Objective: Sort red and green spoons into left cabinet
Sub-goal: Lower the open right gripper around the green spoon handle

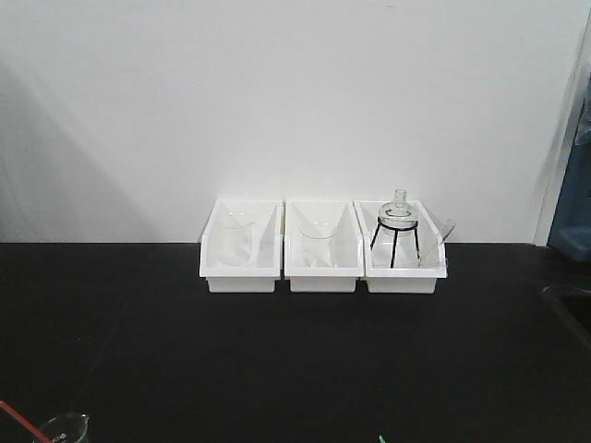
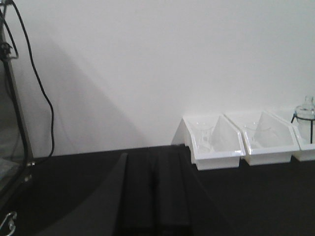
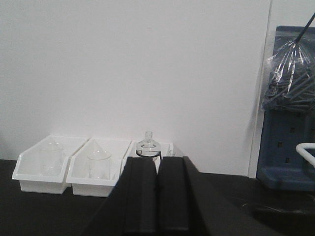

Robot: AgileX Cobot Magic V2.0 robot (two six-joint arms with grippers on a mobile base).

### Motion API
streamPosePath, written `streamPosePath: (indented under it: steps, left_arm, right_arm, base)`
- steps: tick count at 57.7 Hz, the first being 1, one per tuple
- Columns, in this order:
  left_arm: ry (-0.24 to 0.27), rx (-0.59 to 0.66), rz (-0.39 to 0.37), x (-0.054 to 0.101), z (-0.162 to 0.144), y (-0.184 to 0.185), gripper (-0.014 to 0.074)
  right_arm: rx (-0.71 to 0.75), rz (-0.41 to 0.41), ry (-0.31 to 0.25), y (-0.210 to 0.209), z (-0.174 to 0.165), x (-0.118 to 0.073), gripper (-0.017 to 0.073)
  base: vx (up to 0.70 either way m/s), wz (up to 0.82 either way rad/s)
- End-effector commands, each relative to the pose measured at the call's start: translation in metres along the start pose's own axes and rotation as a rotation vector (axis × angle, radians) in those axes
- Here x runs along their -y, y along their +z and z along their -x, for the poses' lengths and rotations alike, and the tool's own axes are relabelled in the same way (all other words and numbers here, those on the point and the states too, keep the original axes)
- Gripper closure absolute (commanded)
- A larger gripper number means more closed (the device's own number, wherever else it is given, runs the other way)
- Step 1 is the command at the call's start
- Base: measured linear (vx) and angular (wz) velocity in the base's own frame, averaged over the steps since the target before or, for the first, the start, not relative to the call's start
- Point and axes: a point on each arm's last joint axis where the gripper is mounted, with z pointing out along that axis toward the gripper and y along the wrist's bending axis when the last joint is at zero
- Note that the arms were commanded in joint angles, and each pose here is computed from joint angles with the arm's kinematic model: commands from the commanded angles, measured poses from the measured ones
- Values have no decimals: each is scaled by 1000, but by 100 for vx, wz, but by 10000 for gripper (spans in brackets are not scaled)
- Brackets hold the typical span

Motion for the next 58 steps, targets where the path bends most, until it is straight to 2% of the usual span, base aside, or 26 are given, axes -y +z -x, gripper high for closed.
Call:
streamPosePath:
  steps: [1,10,16,20,35,46,58]
  left_arm:
    - [-9,5,-6,0,25,24,594]
    - [-12,-12,3,-2,33,53,594]
    - [-13,-15,11,-3,30,66,594]
    - [-10,-33,14,-3,27,75,593]
    - [14,-101,15,-4,15,94,529]
    - [14,-111,16,-5,13,98,398]
    - [13,-114,15,-5,13,97,235]
  right_arm:
    - [41,1,3,33,29,1,559]
    - [-23,6,18,69,32,1,559]
    - [-74,5,100,80,22,0,559]
    - [-124,3,133,86,15,0,558]
    - [-193,0,135,89,6,-1,497]
    - [-197,0,134,89,6,-1,323]
    - [-219,-1,133,89,4,-1,15]
  base:
    - [0,0]
    - [0,0]
    - [0,0]
    - [0,0]
    - [0,0]
    - [0,0]
    - [0,0]
